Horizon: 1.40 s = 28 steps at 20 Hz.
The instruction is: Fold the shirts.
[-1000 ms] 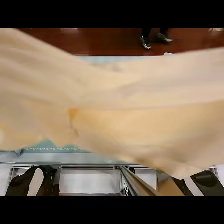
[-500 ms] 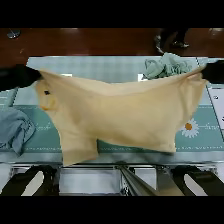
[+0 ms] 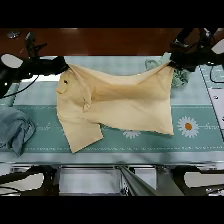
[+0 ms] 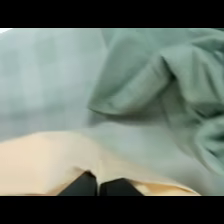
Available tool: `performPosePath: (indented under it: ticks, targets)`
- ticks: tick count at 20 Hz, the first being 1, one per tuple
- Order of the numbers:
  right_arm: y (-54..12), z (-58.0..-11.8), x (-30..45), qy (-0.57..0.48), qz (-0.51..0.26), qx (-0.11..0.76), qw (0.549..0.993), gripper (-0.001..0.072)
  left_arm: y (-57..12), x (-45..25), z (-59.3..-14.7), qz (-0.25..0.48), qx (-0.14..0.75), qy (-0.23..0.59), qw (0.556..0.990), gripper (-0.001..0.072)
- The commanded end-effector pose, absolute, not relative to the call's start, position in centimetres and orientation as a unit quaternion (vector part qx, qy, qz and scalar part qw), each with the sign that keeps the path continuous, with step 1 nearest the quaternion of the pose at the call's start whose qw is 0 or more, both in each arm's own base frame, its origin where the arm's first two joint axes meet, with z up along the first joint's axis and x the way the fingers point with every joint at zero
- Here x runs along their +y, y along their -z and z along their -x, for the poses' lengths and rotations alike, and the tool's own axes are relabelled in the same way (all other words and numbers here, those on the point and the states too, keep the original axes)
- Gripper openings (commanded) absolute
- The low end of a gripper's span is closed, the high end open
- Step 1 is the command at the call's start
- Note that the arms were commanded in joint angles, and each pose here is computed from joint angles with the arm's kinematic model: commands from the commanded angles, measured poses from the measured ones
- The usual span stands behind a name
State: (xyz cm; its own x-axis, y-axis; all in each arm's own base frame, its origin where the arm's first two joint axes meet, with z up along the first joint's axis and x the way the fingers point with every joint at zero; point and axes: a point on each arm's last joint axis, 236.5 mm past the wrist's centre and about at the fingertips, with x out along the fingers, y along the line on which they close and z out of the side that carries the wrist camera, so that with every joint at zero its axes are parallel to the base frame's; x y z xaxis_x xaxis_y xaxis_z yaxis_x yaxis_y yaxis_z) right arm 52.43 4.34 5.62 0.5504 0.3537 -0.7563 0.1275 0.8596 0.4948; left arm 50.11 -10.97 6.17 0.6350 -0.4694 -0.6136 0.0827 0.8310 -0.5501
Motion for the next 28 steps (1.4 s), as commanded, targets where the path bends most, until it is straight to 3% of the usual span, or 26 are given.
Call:
performPosePath:
  ticks: [1, 5, 7, 10, 13, 17, 22, 28]
  targets:
    - [-4.6, -56.5, 6.7, -0.108, -0.354, 0.457, 0.809, 0.0623, -5.4, -11.9, -53.3, 0.276, 0.392, 0.163, 0.862, 0.0712]
    - [-10.4, -54.5, 2.0, -0.142, -0.348, 0.450, 0.810, 0.0628, -9.2, -6.5, -51.4, 0.276, 0.430, 0.188, 0.839, 0.0700]
    - [-11.7, -50.0, -2.9, -0.129, -0.304, 0.486, 0.809, 0.0627, -9.4, -1.9, -47.8, 0.296, 0.478, 0.189, 0.805, 0.0699]
    - [-9.5, -41.7, -10.9, -0.010, -0.233, 0.563, 0.793, 0.0627, -5.7, 2.2, -40.3, 0.343, 0.567, 0.153, 0.733, 0.0699]
    - [-6.5, -37.7, -10.6, 0.034, -0.308, 0.510, 0.802, 0.0626, -0.3, 1.8, -34.6, 0.390, 0.584, 0.106, 0.704, 0.0699]
    - [-0.7, -31.7, -3.7, 0.001, -0.372, 0.475, 0.797, 0.0626, 6.2, -0.8, -29.0, 0.428, 0.612, 0.065, 0.662, 0.0699]
    - [3.6, -26.7, 0.9, -0.035, -0.402, 0.523, 0.750, 0.0622, 8.6, -0.4, -29.1, 0.433, 0.600, 0.029, 0.672, 0.0699]
    - [3.5, -26.6, 1.5, -0.043, -0.416, 0.524, 0.742, 0.0621, 9.8, -4.6, -32.0, 0.436, 0.583, 0.065, 0.682, 0.0699]
